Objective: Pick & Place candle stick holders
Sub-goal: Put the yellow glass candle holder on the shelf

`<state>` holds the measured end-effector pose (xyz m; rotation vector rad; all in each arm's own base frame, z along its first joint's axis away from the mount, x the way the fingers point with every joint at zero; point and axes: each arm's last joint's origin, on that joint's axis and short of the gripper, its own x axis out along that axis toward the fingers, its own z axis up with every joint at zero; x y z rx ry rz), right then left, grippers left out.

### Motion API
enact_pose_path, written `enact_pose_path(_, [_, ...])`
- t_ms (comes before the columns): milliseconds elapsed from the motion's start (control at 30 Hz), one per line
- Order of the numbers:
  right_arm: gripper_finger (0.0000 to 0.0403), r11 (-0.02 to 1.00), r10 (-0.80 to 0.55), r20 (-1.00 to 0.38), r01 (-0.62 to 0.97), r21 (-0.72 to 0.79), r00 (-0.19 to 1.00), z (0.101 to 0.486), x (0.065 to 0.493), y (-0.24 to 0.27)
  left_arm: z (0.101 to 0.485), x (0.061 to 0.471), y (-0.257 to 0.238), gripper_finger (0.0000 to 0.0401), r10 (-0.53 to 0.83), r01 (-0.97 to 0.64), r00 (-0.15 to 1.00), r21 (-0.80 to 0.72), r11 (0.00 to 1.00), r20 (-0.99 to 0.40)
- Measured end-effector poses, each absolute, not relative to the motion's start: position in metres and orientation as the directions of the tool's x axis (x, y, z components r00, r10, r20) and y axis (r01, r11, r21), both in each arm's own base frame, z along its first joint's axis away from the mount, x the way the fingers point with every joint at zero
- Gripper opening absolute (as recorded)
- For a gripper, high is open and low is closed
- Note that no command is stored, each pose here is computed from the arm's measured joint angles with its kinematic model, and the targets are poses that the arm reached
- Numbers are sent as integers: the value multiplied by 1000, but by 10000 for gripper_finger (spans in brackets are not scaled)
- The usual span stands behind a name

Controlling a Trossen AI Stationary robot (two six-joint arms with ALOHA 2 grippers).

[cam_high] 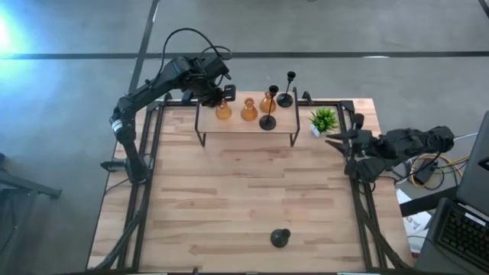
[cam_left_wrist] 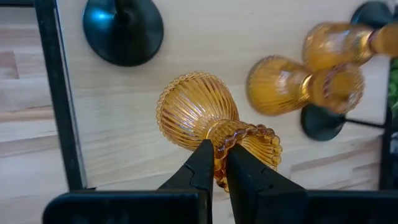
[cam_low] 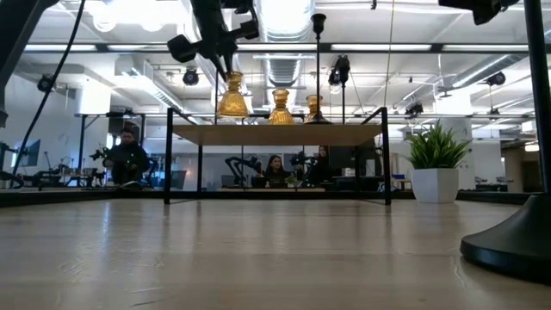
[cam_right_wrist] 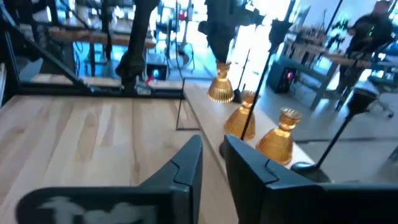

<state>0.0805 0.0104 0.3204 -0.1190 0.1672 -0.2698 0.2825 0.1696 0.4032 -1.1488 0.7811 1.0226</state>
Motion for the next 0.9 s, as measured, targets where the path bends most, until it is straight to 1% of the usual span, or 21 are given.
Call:
enact_pose_path(200, [38,958,-271,-79,261,-120,959,318,62,4,403,286,170,27,257,-922,378,-385,22,-890])
enact_pose_path(433, [38,944,-270,-25,259,-204,963,320,48,-1,394,295,168,27,260,-911,387,-410,-39,-885])
enact_pose_path(500, [38,940,-270,-17,259,-221,963,320,46,-2,391,295,168,27,258,-914,374,-401,-60,-891])
enact_pose_path(600, [38,936,-270,-8,260,-237,963,320,44,-2,390,298,169,27,270,-902,388,-424,-85,-881])
enact_pose_path(900, [38,926,-270,-31,250,-283,962,318,44,-2,380,306,175,27,279,-906,361,-406,-121,-890])
